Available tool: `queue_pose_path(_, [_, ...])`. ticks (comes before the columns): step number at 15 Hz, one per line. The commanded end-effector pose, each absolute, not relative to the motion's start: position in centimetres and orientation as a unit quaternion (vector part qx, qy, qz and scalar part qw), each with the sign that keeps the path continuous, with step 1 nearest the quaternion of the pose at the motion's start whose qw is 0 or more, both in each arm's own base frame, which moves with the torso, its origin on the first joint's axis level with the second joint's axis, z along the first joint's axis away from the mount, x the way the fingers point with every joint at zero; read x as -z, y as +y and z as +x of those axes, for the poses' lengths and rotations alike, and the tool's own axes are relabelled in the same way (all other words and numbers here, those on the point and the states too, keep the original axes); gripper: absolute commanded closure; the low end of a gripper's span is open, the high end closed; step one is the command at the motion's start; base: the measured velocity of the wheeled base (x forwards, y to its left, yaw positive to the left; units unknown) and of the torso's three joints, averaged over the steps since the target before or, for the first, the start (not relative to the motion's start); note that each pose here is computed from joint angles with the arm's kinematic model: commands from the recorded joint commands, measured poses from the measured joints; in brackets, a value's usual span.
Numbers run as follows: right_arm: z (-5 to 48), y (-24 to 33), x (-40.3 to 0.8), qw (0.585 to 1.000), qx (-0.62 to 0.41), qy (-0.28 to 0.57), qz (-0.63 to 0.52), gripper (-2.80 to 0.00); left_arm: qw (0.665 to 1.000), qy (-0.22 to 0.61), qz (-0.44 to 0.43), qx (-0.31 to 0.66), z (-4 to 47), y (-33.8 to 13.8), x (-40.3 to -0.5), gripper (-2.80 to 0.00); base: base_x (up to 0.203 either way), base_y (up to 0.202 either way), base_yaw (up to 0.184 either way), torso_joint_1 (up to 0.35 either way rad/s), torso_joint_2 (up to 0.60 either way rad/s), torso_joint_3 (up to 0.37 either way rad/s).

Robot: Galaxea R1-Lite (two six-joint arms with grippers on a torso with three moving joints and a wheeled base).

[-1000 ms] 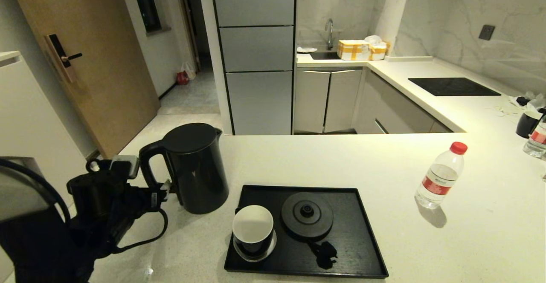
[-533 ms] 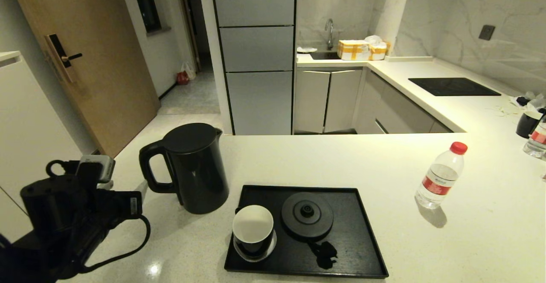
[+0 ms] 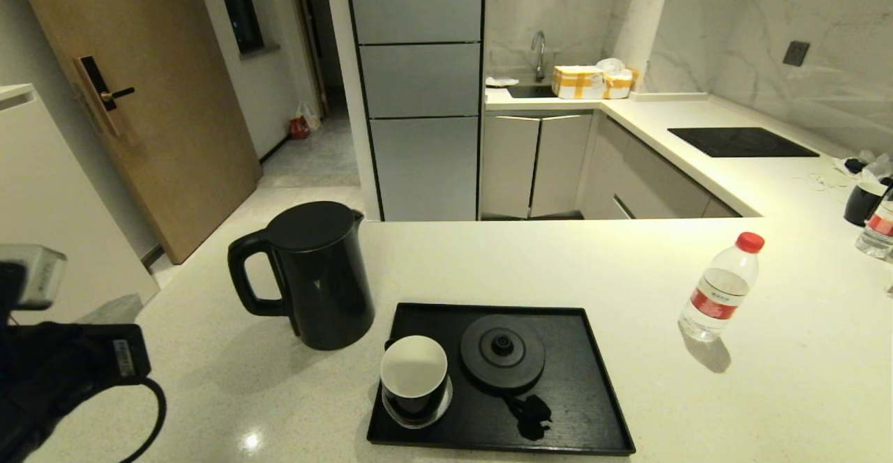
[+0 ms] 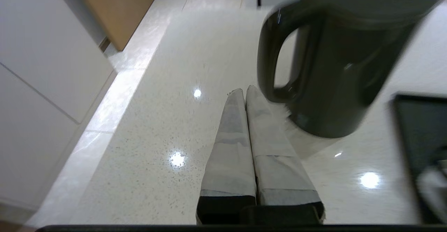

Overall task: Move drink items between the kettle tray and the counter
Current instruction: Return the bottled water to its original position

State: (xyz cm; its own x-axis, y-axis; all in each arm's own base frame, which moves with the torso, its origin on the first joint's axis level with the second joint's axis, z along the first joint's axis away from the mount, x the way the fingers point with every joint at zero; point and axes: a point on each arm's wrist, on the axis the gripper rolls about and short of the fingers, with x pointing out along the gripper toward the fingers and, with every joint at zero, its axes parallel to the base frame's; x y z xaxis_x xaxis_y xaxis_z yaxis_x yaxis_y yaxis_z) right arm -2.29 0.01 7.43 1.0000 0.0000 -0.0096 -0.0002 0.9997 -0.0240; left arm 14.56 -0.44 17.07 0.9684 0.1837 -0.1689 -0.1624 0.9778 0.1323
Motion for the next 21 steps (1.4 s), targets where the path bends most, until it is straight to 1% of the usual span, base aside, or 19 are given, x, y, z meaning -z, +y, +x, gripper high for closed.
queue_pose_path(1, [-2.3, 0.0, -7.4, 1.000, 0.000, 0.007, -0.012, 0.00, 0.992, 0.100, 0.035, -0.070, 8.8, -0.1, -20.8, 0.00, 0.000, 0.000, 0.000, 0.000, 0.00, 0.000])
queue_pose_path(3, [-2.3, 0.0, -7.4, 1.000, 0.000, 0.006, -0.012, 0.00, 0.994, 0.100, -0.001, -0.040, 4.4, 0.0, -24.4, 0.00, 0.000, 0.000, 0.000, 0.000, 0.00, 0.000])
queue_pose_path(5, [-2.3, 0.0, -7.4, 1.000, 0.000, 0.006, -0.012, 0.00, 0.997, 0.068, -0.024, -0.031, -0.8, 0.3, -25.7, 0.00, 0.000, 0.000, 0.000, 0.000, 0.00, 0.000])
queue_pose_path(6, [-2.3, 0.0, -7.4, 1.000, 0.000, 0.007, -0.012, 0.00, 0.997, 0.059, -0.029, -0.032, -3.1, 0.4, -25.6, 0.00, 0.000, 0.000, 0.000, 0.000, 0.00, 0.000])
queue_pose_path(7, [-2.3, 0.0, -7.4, 1.000, 0.000, 0.007, -0.012, 0.00, 0.997, 0.056, -0.032, -0.033, -5.3, 0.4, -24.9, 0.00, 0.000, 0.000, 0.000, 0.000, 0.00, 0.000])
queue_pose_path(9, [-2.3, 0.0, -7.4, 1.000, 0.000, 0.007, -0.012, 0.00, 0.998, 0.044, -0.035, -0.031, -9.1, 0.4, -22.2, 0.00, 0.000, 0.000, 0.000, 0.000, 0.00, 0.000])
queue_pose_path(11, [-2.3, 0.0, -7.4, 1.000, 0.000, 0.006, -0.012, 0.00, 0.998, 0.041, -0.036, -0.023, -10.9, 0.3, -18.9, 0.00, 0.000, 0.000, 0.000, 0.000, 0.00, 0.000])
queue_pose_path(12, [-2.3, 0.0, -7.4, 1.000, 0.000, 0.006, -0.012, 0.00, 0.998, 0.048, -0.038, -0.015, -10.8, 0.2, -17.4, 0.00, 0.000, 0.000, 0.000, 0.000, 0.00, 0.000])
queue_pose_path(13, [-2.3, 0.0, -7.4, 1.000, 0.000, 0.007, -0.012, 0.00, 0.997, 0.069, -0.039, -0.009, -9.7, 0.2, -15.6, 0.00, 0.000, 0.000, 0.000, 0.000, 0.00, 0.000])
queue_pose_path(14, [-2.3, 0.0, -7.4, 1.000, 0.000, 0.007, -0.012, 0.00, 0.997, 0.068, -0.041, -0.005, -8.6, 0.1, -14.4, 0.00, 0.000, 0.000, 0.000, 0.000, 0.00, 0.000])
queue_pose_path(16, [-2.3, 0.0, -7.4, 1.000, 0.000, 0.007, -0.012, 0.00, 0.999, 0.016, -0.038, 0.003, -6.0, 0.1, -13.0, 0.00, 0.000, 0.000, 0.000, 0.000, 0.00, 0.000])
queue_pose_path(18, [-2.3, 0.0, -7.4, 1.000, 0.001, 0.007, -0.012, 0.00, 1.000, -0.022, -0.021, 0.008, -3.4, 0.0, -10.3, 0.00, 0.000, 0.000, 0.000, 0.000, 0.00, 0.000])
queue_pose_path(19, [-2.3, 0.0, -7.4, 1.000, 0.000, 0.006, -0.012, 0.00, 1.000, -0.020, -0.011, 0.008, -2.6, 0.0, -8.8, 0.00, 0.000, 0.000, 0.000, 0.000, 0.00, 0.000])
queue_pose_path(20, [-2.3, 0.0, -7.4, 1.000, 0.000, 0.007, -0.012, 0.00, 1.000, 0.001, -0.007, 0.006, -2.3, 0.0, -7.6, 0.00, 0.000, 0.000, 0.000, 0.000, 0.00, 0.000])
queue_pose_path(21, [-2.3, 0.0, -7.4, 1.000, 0.000, 0.007, -0.012, 0.00, 1.000, 0.009, -0.005, 0.004, -2.3, 0.0, -7.4, 0.00, 0.000, 0.000, 0.000, 0.000, 0.00, 0.000])
